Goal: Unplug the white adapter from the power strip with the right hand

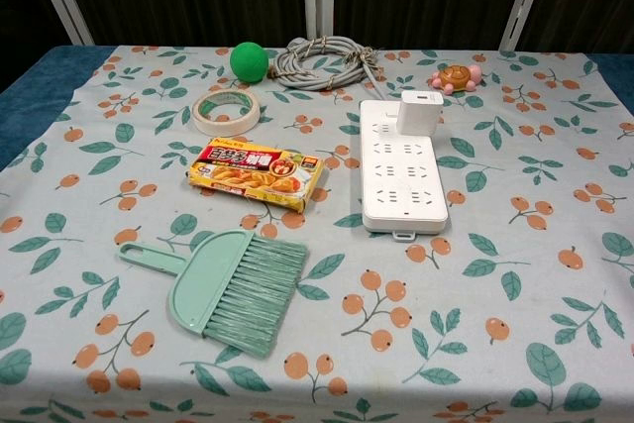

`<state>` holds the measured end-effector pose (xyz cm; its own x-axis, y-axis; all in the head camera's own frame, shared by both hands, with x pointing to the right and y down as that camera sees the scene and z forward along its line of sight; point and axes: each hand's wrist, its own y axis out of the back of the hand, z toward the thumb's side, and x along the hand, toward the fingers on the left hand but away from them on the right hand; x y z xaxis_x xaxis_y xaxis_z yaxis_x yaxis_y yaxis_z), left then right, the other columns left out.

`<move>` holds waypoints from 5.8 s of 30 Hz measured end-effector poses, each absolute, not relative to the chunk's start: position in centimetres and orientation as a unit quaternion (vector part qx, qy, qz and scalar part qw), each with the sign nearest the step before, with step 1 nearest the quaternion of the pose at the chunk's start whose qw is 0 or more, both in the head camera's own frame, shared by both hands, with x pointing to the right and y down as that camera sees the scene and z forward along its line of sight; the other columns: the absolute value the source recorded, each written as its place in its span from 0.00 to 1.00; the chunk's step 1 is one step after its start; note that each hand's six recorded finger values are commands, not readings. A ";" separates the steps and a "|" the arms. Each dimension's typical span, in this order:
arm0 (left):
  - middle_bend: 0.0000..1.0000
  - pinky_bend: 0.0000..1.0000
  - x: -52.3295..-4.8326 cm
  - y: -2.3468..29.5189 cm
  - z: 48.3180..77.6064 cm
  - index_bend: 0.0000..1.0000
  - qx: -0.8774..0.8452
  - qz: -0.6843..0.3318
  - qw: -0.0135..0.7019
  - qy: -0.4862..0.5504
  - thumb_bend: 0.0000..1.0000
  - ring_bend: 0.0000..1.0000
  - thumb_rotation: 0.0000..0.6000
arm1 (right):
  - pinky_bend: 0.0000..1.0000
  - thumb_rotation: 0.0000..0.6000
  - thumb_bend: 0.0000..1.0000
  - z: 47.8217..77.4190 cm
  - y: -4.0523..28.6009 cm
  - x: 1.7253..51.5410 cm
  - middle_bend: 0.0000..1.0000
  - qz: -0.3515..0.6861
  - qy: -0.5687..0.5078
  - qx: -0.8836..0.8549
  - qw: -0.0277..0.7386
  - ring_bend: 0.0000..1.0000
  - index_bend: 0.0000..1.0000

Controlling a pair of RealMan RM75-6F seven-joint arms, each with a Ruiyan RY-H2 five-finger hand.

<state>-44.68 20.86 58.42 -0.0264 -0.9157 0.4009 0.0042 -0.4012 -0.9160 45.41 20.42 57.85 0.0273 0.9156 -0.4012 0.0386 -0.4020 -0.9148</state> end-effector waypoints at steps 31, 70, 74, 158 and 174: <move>0.23 0.13 -28.3 15.9 61.8 0.27 -0.760 -0.414 0.419 0.276 0.17 0.10 1.00 | 0.17 1.00 0.21 59.1 12.3 38.0 0.22 0.500 -0.326 -0.702 0.388 0.06 0.02; 0.21 0.17 -3.4 15.1 74.4 0.22 -0.849 -0.264 0.455 0.054 0.19 0.12 1.00 | 0.22 1.00 0.27 72.1 3.7 22.5 0.23 0.507 -0.155 -0.757 0.381 0.06 0.03; 0.21 0.17 -3.7 15.2 74.6 0.22 -0.853 -0.262 0.447 0.070 0.19 0.12 1.00 | 0.24 1.00 0.27 72.8 3.4 21.8 0.26 0.504 -0.138 -0.756 0.394 0.09 0.09; 0.22 0.15 -4.0 14.9 76.5 0.25 -0.879 -0.275 0.380 0.086 0.18 0.12 1.00 | 0.61 1.00 0.53 74.9 3.5 24.5 0.81 0.421 -0.202 -0.781 0.415 0.58 1.00; 0.22 0.14 -7.7 11.1 71.4 0.24 -0.858 -0.251 0.411 0.177 0.17 0.12 1.00 | 0.40 1.00 0.48 72.1 3.2 30.1 0.59 0.483 -0.258 -0.770 0.328 0.35 0.61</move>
<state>-7.70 11.10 71.43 0.8112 -0.5104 0.2853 -0.0981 -0.5998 -0.7941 30.07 3.23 72.10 0.4007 0.7137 -0.5746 0.0797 -0.6519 -0.7541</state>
